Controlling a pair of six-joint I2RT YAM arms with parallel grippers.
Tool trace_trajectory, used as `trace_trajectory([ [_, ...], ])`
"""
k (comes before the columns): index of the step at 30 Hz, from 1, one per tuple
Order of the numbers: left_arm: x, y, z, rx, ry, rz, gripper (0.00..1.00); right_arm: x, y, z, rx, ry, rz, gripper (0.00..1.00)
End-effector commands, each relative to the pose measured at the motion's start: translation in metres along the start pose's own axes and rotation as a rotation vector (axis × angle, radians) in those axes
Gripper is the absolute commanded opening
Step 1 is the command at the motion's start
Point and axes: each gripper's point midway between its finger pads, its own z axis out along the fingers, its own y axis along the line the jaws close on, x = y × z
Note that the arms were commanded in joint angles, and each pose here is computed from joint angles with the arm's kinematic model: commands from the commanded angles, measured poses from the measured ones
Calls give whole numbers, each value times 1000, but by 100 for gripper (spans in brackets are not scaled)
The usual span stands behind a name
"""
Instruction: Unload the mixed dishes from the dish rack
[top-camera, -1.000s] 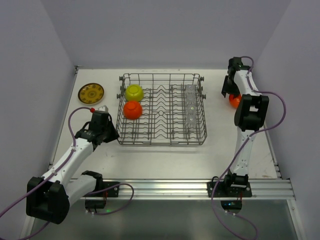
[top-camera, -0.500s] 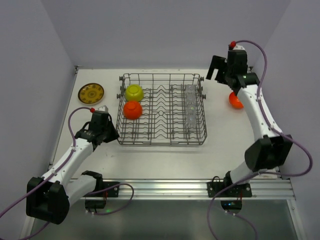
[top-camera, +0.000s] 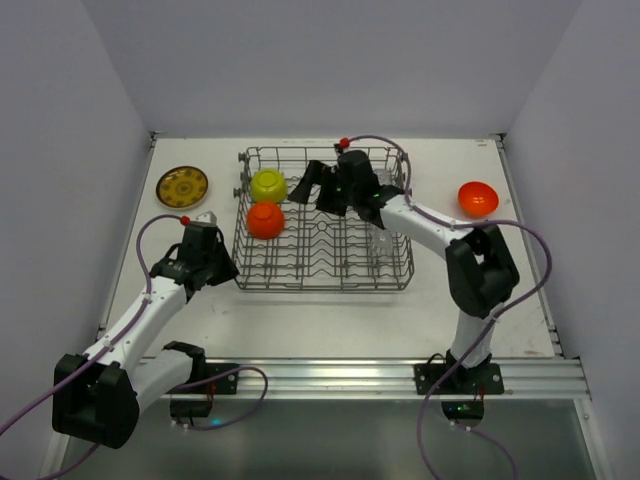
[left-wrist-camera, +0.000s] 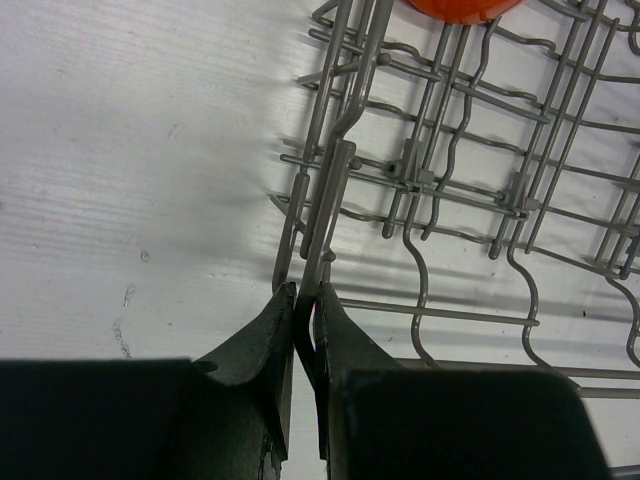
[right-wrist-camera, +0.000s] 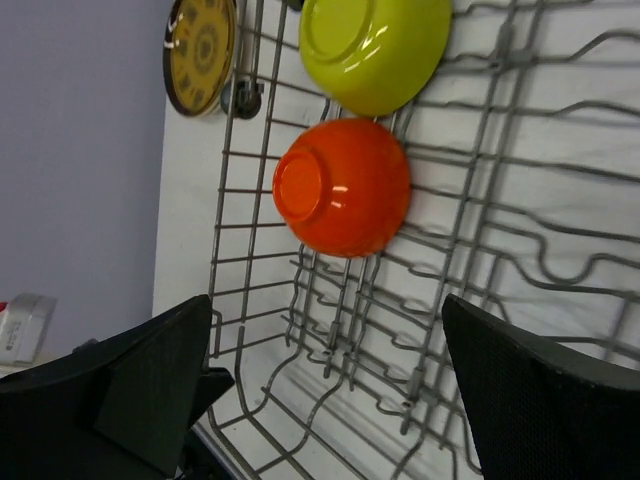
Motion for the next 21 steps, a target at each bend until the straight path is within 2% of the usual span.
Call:
trace_trajectory([
  [1,10,-17,0,97,37,45,0,5,52,19,-103,-9,35,99],
  [7,11,-19,1,106,45,52,0,47,61,71,-165,124,109,99],
  [21,12,-20,0,113,44,55,0,60,23,113,-19,133,130,99],
])
